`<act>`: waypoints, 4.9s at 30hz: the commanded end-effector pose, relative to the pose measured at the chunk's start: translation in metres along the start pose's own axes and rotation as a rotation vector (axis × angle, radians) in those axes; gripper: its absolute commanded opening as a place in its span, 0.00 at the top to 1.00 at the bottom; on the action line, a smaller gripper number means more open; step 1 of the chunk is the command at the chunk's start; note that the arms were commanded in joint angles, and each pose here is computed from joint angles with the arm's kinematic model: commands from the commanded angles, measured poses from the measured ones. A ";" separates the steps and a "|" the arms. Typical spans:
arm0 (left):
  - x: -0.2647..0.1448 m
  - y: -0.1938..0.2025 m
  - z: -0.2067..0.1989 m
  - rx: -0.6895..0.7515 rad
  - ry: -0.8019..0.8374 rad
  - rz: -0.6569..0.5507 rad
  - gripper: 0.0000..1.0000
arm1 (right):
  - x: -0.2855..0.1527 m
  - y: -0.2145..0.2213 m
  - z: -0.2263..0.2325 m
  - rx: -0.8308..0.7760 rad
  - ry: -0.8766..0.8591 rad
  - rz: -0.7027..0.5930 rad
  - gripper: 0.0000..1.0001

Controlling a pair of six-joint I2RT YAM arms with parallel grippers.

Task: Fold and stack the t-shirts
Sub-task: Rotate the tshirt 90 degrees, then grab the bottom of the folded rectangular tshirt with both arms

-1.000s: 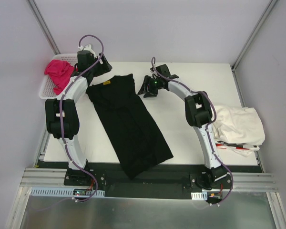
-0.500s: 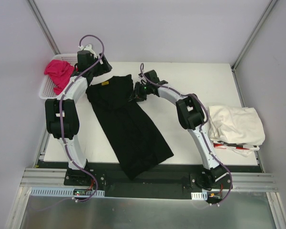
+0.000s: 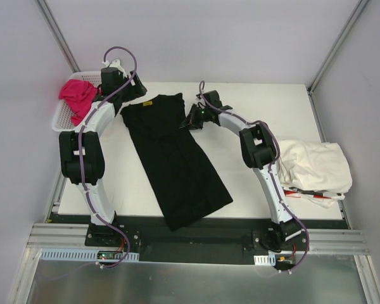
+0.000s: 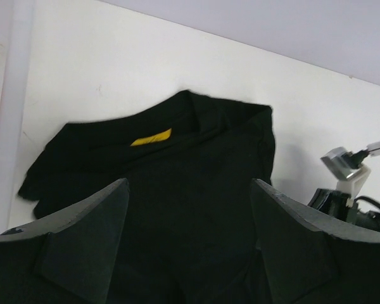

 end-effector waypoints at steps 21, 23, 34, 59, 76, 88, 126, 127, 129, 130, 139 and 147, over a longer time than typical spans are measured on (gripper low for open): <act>-0.015 -0.008 -0.011 0.003 0.055 -0.024 0.24 | -0.128 -0.026 -0.105 0.175 0.219 -0.317 0.97; -0.013 -0.006 -0.010 -0.009 0.057 -0.015 0.25 | -0.127 -0.026 -0.103 0.171 0.221 -0.303 0.97; -0.002 0.002 -0.012 -0.048 0.112 0.032 0.25 | -0.126 -0.028 -0.087 0.120 0.216 -0.286 0.64; -0.135 0.244 -0.015 0.084 0.366 0.668 0.15 | -0.255 0.188 -0.014 -0.081 0.442 -0.204 0.44; -0.232 0.248 0.024 -0.008 0.073 0.552 0.14 | -0.285 0.263 -0.016 -0.077 0.514 -0.095 0.42; -0.249 0.255 0.031 -0.102 -0.077 0.651 0.14 | -0.289 0.286 -0.012 -0.023 0.493 0.018 0.42; -0.216 0.307 0.046 -0.206 0.030 0.845 0.19 | -0.234 0.294 -0.017 0.055 0.412 0.111 0.43; -0.216 0.308 0.046 -0.208 0.035 0.848 0.20 | -0.233 0.294 -0.017 0.058 0.409 0.109 0.43; -0.215 0.309 0.045 -0.216 0.047 0.850 0.20 | -0.230 0.294 -0.017 0.056 0.403 0.114 0.43; -0.214 0.311 0.045 -0.220 0.046 0.859 0.20 | -0.228 0.294 -0.017 0.062 0.403 0.118 0.43; -0.214 0.319 0.050 -0.219 0.031 0.867 0.21 | -0.219 0.293 -0.013 0.068 0.382 0.097 0.43; -0.214 0.324 0.054 -0.231 0.038 0.880 0.27 | -0.213 0.297 -0.014 0.096 0.377 0.107 0.44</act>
Point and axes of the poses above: each gripper's point midway between its finger pads, its own x axis out along the fingers, its own z axis along the line the jaws close on, y = z × x, the point moved 10 cm from there along -x, back along the fingers, and after that the axes turned 12 degrees about -x, right-handed, at the moved point
